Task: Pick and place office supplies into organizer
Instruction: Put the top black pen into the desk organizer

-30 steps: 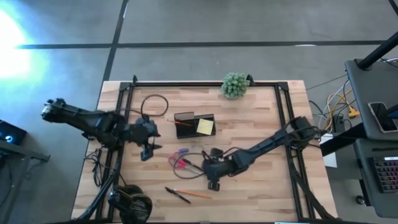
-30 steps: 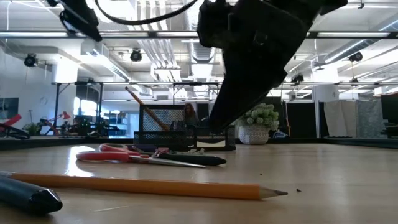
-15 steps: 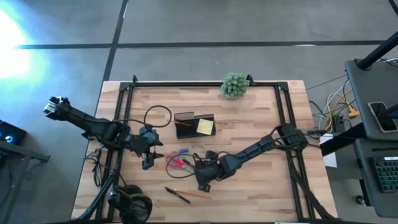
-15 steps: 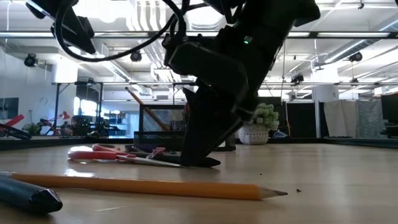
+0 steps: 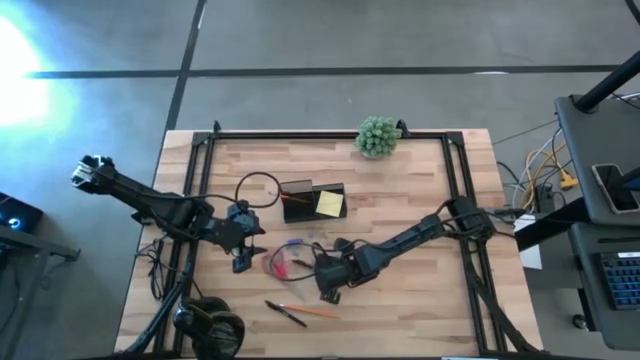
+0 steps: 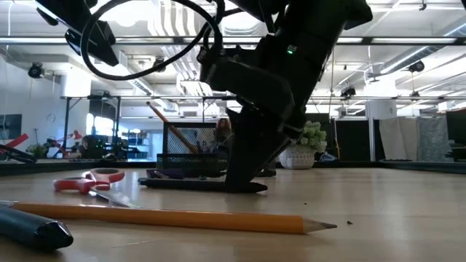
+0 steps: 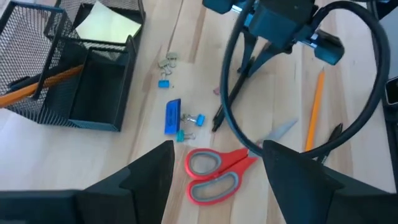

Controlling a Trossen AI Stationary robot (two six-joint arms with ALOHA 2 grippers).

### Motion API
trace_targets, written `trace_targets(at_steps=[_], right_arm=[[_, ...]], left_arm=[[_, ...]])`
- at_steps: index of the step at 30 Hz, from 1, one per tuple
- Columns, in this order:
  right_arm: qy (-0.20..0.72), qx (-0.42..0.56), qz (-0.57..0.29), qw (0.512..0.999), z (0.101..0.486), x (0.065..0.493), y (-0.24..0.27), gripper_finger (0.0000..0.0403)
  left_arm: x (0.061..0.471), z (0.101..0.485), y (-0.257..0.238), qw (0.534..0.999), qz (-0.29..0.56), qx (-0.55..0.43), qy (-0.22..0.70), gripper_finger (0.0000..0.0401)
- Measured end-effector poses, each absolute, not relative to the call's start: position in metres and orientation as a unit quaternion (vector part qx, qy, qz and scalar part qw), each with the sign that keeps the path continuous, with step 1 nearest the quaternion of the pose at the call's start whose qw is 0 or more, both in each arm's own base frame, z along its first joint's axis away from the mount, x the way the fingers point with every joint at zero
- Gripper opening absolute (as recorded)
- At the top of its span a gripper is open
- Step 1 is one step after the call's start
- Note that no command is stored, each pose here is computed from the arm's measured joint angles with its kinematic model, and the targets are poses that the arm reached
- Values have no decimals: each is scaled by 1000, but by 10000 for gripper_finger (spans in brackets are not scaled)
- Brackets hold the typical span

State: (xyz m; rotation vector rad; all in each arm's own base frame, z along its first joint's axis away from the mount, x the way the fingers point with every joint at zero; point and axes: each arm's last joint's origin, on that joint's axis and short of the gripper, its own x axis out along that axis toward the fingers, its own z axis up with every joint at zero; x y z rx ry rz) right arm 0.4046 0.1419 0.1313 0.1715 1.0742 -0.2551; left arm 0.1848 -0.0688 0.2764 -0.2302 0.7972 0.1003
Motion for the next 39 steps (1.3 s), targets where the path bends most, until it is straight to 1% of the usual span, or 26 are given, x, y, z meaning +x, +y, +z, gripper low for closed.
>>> trace_targets(at_steps=[2, 7, 10, 12, 14, 17, 21, 31, 39], right_arm=[[496, 57, -134, 856, 144, 403, 140, 20], [389, 63, -186, 900, 209, 402, 123, 20], [370, 68, -208, 903, 225, 399, 103, 19], [362, 63, -212, 905, 235, 399, 90, 19], [356, 62, -207, 909, 245, 399, 79, 19], [357, 45, -195, 912, 248, 400, 72, 18], [360, 19, -178, 916, 251, 401, 74, 18], [368, 5, -159, 916, 251, 400, 76, 18], [371, 5, -143, 917, 251, 400, 79, 18]], left_arm=[[185, 276, -68, 916, 59, -108, 382, 231], [185, 280, -66, 924, 90, -102, 357, 231], [184, 283, -63, 930, 119, -95, 335, 231], [184, 285, -61, 934, 144, -81, 317, 231], [186, 290, -58, 943, 150, -67, 291, 231], [191, 297, -51, 952, 140, -68, 262, 231], [196, 296, -40, 950, 120, -72, 280, 231], [201, 294, -29, 951, 22, -17, 309, 230], [218, 282, -14, 944, 16, -3, 331, 195]])
